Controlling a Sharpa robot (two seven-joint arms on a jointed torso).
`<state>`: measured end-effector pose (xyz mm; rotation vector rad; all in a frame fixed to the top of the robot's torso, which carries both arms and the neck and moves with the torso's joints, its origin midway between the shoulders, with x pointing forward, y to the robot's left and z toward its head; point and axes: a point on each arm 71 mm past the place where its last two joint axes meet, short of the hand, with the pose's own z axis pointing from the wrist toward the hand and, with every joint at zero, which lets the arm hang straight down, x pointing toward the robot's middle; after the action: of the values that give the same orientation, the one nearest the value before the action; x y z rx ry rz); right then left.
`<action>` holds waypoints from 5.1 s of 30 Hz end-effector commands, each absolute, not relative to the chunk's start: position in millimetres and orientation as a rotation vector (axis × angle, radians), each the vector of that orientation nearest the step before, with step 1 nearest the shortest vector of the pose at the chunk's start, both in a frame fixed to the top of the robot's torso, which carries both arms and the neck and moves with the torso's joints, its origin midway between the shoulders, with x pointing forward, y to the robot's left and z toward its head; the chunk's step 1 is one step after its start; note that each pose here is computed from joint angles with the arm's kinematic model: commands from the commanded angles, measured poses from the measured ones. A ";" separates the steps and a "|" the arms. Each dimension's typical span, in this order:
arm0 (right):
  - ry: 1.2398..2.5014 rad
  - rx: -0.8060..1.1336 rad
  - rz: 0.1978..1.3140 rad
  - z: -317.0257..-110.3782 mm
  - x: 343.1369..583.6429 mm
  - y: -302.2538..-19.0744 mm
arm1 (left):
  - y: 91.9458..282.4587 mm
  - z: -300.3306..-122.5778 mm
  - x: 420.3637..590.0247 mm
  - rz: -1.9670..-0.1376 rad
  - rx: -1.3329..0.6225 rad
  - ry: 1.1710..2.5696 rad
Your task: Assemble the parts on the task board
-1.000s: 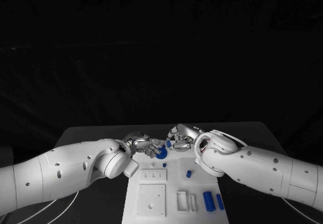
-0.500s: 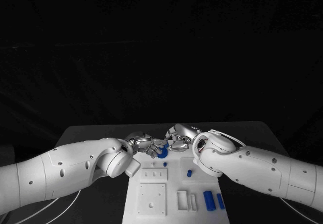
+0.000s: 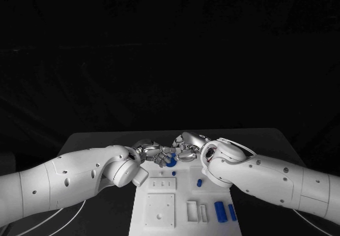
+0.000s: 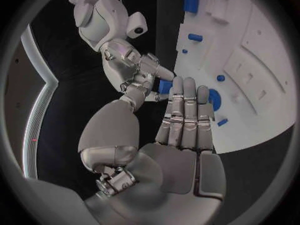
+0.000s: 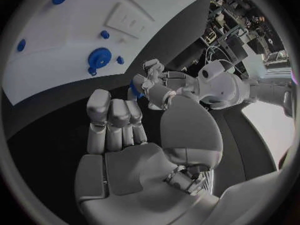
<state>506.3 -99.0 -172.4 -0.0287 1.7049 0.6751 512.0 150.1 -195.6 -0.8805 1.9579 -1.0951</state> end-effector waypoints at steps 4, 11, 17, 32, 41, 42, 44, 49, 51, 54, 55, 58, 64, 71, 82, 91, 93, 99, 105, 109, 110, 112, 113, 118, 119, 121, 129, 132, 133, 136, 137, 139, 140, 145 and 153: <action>1.727 -0.062 0.715 -173.8 501.3 -89.3 | 144.6 -193.7 511.3 -1.114 -0.864 1.965; 1.716 -0.058 0.721 -173.1 500.9 -88.5 | 144.8 -194.4 511.2 -1.101 -0.855 1.977; 1.721 -0.062 0.721 -173.5 500.7 -88.5 | 145.7 -194.7 512.0 -1.095 -0.853 1.979; 1.733 -0.066 0.714 -175.1 501.5 -88.4 | 145.9 -194.6 511.9 -1.097 -0.850 1.977; 1.736 -0.062 0.706 -176.0 502.9 -89.9 | 146.9 -194.9 511.8 -1.091 -0.840 1.985; 1.736 -0.063 0.706 -176.0 502.8 -89.7 | 146.7 -194.9 511.6 -1.090 -0.837 1.988; 1.734 -0.065 0.710 -175.8 502.7 -88.9 | 146.2 -195.1 511.3 -1.090 -0.834 1.993; 1.732 -0.070 0.710 -175.8 502.3 -88.0 | 145.5 -195.6 510.8 -1.082 -0.825 2.002; 1.732 -0.071 0.710 -175.9 502.1 -88.0 | 145.6 -195.7 510.7 -1.080 -0.823 2.003; 1.735 -0.073 0.712 -176.1 501.7 -87.4 | 146.1 -195.6 510.8 -1.076 -0.825 1.999; 1.736 -0.074 0.712 -176.1 501.6 -87.1 | 146.2 -195.6 510.9 -1.076 -0.825 1.998; 1.738 -0.073 0.713 -176.6 501.3 -86.9 | 146.6 -195.5 511.0 -1.073 -0.823 1.997; 1.742 -0.055 0.715 -177.4 501.8 -89.5 | 147.8 -195.4 511.1 -1.060 -0.817 1.993; 1.740 -0.042 0.717 -177.5 502.5 -92.7 | 151.5 -195.5 512.0 -1.043 -0.813 1.985; 1.729 -0.019 0.721 -177.3 504.2 -97.5 | 149.4 -196.3 510.3 -1.036 -0.762 2.021; 1.698 0.040 0.714 -177.3 511.2 -115.3 | 151.4 -196.3 510.4 -1.014 -0.714 2.028; 1.690 0.052 0.716 -177.1 512.3 -120.4 | 151.5 -195.8 510.5 -1.004 -0.686 2.025; 1.661 0.103 0.712 -176.4 516.5 -142.4 | 155.7 -193.7 512.6 -0.920 -0.569 1.989; 1.638 0.144 0.695 -175.5 519.9 -164.5 | 159.8 -194.2 512.4 -0.825 -0.510 1.964; 1.618 0.173 0.692 -172.5 521.3 -177.4 | 162.4 -197.6 509.3 -0.778 -0.476 1.963; 1.617 0.177 0.693 -171.5 521.7 -179.9 | 162.9 -198.2 508.6 -0.766 -0.466 1.961; 1.609 0.191 0.695 -169.2 522.8 -184.3 | 163.6 -200.7 506.9 -0.746 -0.451 1.964; 1.606 0.196 0.693 -167.8 523.5 -186.1 | 163.9 -202.3 505.7 -0.735 -0.441 1.966; 1.585 0.198 0.691 -160.0 526.4 -192.9 | 167.0 -211.4 500.5 -0.669 -0.391 1.948; 1.583 0.198 0.690 -159.1 526.7 -193.6 | 167.1 -212.2 500.5 -0.665 -0.392 1.941; 1.572 0.201 0.690 -155.5 528.5 -195.1 | 168.0 -212.8 502.4 -0.655 -0.414 1.914; 1.559 0.202 0.677 -146.3 533.5 -200.8 | 166.6 -227.7 498.0 -0.653 -0.445 1.906; 1.549 0.203 0.673 -141.0 536.1 -202.5 | 165.7 -233.6 496.1 -0.654 -0.448 1.908; 1.547 0.204 0.670 -139.6 537.1 -203.3 | 165.3 -234.9 496.2 -0.650 -0.445 1.908; 1.544 0.204 0.665 -137.7 538.8 -204.4 | 163.6 -238.3 496.2 -0.639 -0.434 1.911; 1.544 0.205 0.665 -137.4 539.1 -204.6 | 163.4 -239.7 495.8 -0.634 -0.429 1.913; 1.543 0.204 0.664 -136.5 539.7 -204.7 | 162.7 -243.5 495.0 -0.625 -0.425 1.920; 1.543 0.205 0.663 -136.2 539.9 -205.2 | 161.8 -244.7 494.9 -0.620 -0.423 1.923; 1.541 0.204 0.661 -134.5 541.5 -204.8 | 158.1 -251.0 494.7 -0.600 -0.405 1.933; 1.539 0.203 0.658 -132.1 544.8 -203.5 | 153.2 -258.9 494.3 -0.588 -0.382 1.991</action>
<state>544.5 -205.4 -133.1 0.2163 1.5353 0.6489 494.8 155.6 -256.9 -0.4106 1.9625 -0.6017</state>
